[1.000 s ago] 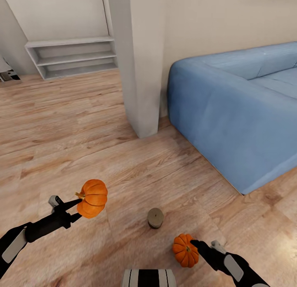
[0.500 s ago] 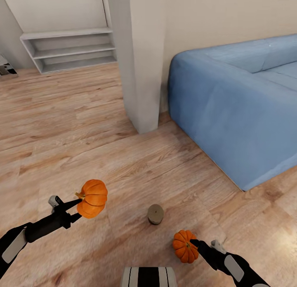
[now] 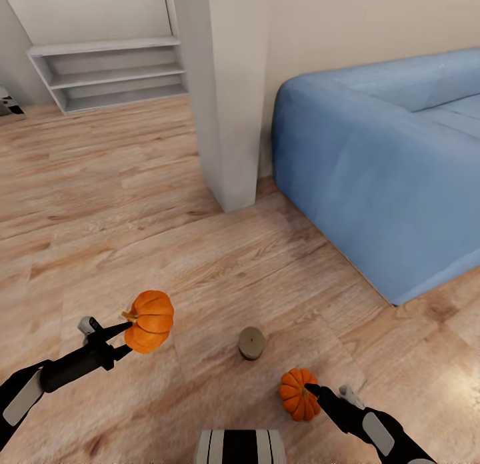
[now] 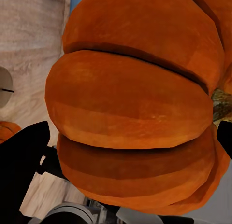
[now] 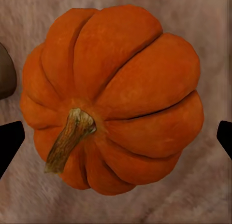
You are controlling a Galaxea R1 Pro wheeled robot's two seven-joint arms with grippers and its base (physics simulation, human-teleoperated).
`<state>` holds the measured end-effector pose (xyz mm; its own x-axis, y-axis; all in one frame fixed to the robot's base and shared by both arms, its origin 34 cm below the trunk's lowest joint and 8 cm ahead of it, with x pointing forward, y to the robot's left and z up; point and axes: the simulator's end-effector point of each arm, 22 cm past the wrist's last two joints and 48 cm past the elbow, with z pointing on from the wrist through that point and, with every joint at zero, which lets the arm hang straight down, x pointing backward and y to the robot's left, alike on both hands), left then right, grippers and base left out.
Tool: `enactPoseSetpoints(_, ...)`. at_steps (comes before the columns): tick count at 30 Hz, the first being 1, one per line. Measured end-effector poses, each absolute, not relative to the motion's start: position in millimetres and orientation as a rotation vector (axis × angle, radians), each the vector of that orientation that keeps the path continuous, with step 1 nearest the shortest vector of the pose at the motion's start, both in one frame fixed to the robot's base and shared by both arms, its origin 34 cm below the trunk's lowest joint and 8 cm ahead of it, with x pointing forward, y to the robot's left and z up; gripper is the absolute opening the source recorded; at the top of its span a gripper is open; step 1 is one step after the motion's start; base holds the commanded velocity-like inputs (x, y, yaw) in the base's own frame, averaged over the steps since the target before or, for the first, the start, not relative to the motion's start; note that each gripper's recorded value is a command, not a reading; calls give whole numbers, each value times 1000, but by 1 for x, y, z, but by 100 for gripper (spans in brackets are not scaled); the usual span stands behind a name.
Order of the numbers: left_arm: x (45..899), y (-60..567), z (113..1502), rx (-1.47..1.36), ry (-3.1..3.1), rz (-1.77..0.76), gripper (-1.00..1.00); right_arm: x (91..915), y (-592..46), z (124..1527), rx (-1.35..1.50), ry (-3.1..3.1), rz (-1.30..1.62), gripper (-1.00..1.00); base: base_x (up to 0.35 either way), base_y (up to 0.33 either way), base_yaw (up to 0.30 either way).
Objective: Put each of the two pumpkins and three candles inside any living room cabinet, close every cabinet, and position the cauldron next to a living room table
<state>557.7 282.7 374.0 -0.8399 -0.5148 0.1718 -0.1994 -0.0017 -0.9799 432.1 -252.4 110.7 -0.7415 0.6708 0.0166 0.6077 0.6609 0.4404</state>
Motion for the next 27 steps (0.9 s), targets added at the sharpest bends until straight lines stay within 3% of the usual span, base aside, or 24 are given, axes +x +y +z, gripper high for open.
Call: enactPoseSetpoints(27, 550, 283, 348, -812, 2064, -1928, -100, 412, -253, 92, 1080, 2772, 621, 100, 0, 0, 0)
